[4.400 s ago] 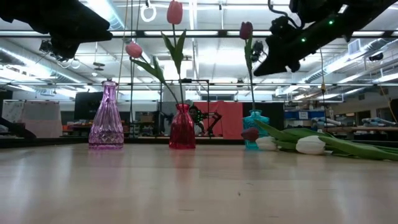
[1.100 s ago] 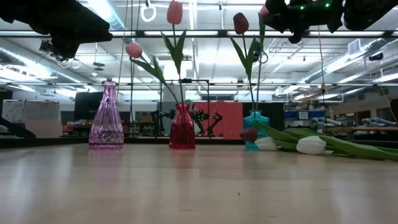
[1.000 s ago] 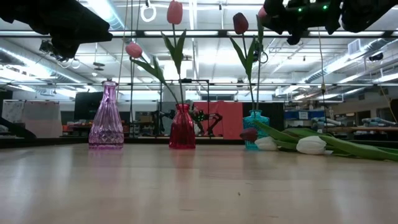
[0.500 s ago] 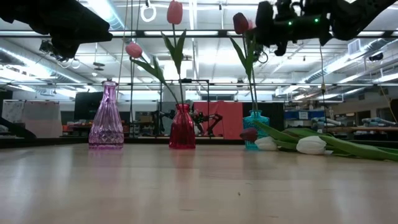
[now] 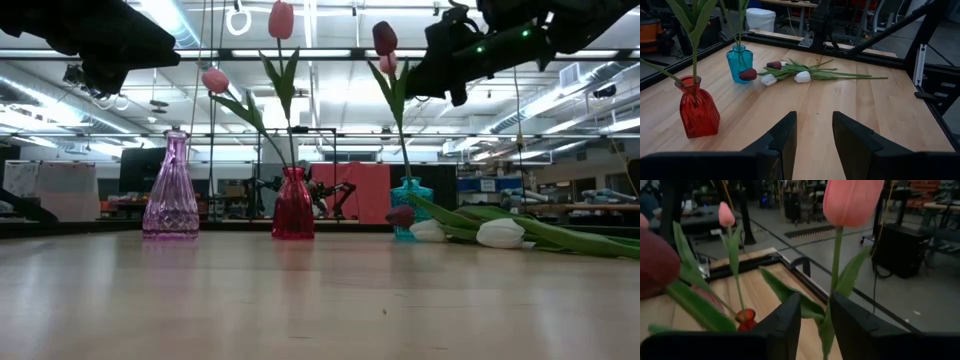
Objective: Sort flowers into vase by color
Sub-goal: Put the pink tulip into the red vase
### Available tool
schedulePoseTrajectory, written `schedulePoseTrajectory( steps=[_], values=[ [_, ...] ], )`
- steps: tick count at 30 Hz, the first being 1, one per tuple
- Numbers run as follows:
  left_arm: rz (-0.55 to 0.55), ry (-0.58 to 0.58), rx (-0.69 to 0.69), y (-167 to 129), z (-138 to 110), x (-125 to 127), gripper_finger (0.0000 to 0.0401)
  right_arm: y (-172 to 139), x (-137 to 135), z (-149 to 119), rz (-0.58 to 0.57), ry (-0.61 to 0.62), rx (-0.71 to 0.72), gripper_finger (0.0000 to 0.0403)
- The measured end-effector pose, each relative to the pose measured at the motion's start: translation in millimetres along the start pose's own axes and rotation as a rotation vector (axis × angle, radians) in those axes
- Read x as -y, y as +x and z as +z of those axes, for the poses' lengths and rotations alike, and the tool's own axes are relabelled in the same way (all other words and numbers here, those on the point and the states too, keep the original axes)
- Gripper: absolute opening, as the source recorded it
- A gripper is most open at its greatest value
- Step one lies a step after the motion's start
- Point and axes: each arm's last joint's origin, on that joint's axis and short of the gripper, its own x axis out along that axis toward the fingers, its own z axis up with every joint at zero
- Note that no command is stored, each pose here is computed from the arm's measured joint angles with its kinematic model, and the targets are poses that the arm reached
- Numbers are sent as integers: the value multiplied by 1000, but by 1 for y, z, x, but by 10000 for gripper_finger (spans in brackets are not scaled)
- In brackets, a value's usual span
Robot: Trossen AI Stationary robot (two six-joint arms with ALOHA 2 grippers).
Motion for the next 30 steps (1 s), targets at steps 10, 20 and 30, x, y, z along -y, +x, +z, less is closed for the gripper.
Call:
schedulePoseTrajectory(
  steps=[10,20,30],
  values=[
    [0,4,0,0,0,0,131,4,0,-3,-56,-32,-11,121],
    [0,5,0,0,0,0,131,12,0,-9,-51,-38,-33,121],
    [0,3,0,0,0,0,131,2,-2,-18,-46,-46,-166,121]
  ],
)
